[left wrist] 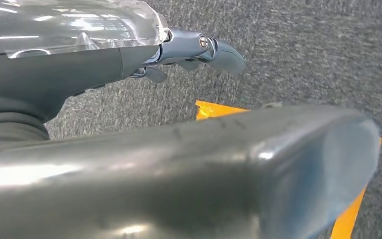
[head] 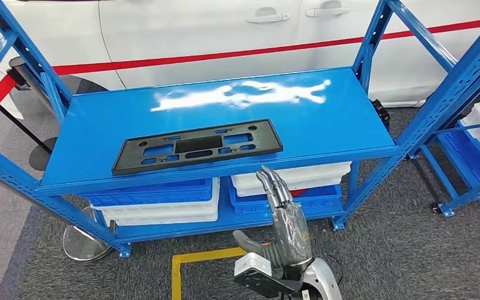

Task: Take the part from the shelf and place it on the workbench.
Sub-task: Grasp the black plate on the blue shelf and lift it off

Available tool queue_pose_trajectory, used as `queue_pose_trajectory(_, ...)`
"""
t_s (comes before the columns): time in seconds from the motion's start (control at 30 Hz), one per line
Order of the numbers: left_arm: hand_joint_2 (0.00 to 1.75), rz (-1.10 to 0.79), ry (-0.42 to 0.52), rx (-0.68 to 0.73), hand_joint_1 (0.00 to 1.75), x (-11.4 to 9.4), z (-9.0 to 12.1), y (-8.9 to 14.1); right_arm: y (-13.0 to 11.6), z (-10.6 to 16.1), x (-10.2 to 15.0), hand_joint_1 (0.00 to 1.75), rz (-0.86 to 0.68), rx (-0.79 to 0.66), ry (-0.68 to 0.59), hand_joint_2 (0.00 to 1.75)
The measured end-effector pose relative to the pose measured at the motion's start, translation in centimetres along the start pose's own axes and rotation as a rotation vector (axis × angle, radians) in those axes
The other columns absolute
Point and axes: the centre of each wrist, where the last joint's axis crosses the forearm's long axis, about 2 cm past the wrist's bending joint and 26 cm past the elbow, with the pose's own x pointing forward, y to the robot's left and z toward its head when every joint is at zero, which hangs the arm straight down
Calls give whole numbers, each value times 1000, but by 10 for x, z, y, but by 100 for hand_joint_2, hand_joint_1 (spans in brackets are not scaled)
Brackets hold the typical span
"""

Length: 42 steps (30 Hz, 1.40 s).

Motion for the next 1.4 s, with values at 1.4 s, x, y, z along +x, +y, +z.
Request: queue_pose_trajectory(1.4,0,-5,-26,-110,0,1,1,-10,104,-8,-22,0,685,92,-92,175)
